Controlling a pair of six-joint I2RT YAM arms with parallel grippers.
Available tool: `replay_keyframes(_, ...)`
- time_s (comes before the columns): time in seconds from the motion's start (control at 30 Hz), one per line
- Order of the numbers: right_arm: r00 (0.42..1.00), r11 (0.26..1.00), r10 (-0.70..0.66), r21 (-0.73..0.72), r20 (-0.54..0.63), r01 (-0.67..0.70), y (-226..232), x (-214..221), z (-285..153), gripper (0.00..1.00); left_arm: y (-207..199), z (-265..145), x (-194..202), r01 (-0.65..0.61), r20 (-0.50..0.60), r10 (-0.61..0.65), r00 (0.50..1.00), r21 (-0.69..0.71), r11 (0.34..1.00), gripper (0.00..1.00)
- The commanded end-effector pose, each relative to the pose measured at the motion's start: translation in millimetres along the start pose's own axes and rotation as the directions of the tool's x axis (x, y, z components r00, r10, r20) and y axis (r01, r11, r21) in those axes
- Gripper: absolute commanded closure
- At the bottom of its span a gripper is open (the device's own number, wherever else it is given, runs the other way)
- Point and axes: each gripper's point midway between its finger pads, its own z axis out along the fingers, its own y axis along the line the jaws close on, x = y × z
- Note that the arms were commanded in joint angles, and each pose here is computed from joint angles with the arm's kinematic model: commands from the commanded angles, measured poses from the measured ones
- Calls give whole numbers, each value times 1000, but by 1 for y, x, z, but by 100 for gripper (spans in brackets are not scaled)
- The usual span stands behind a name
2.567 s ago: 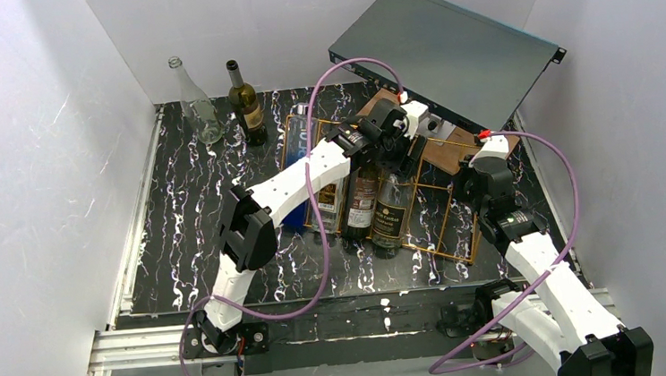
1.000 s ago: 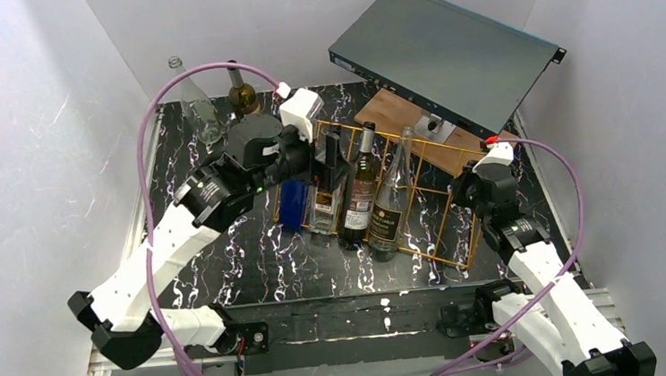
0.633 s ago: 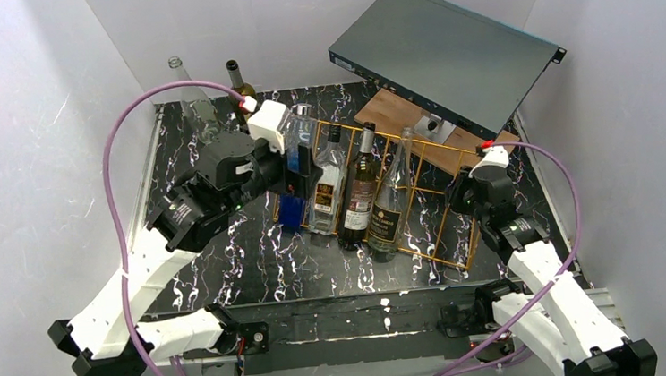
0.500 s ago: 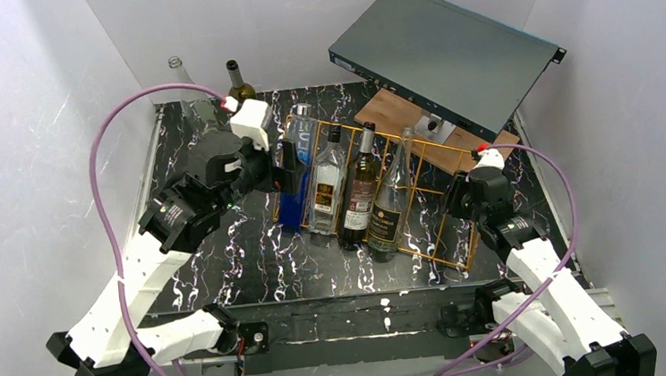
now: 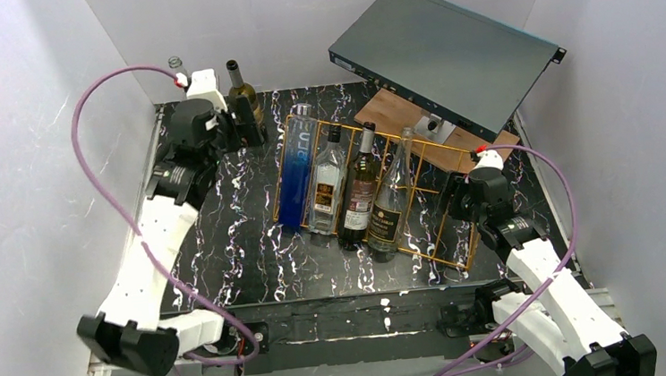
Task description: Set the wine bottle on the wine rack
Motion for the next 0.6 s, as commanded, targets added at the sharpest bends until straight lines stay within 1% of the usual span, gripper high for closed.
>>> replay_keyframes(0.0, 1000, 999, -5, -41, 28, 6, 8, -8, -4, 27, 10, 48, -26, 52, 95, -47, 994, -50, 997, 2)
replay_keyframes(0.17, 1000, 999, -3, -40, 28, 4, 7, -7, -5, 25, 21, 99, -38, 41, 154, -23, 988, -116, 992, 2)
replay_keyframes(0.23, 1000, 999, 2, -42, 29, -1, 7, -6, -5, 25, 23, 119, -43, 48, 159, -27, 987, -132, 990, 2)
replay_keyframes(0.3, 1000, 999, 3, -44, 31, -2, 8, -7, -6, 25, 25, 136, -44, 28, 160, -5, 987, -147, 989, 2)
replay_keyframes(0.47, 999, 999, 5, -47, 35, -4, 8, -9, -8, 24, 38, 168, -51, -45, 182, 83, 980, -204, 978, 2)
replay_keyframes(0.57, 999, 999, 9, -48, 33, -8, 9, -8, -9, 23, 45, 184, -55, -54, 177, 95, 980, -222, 974, 2)
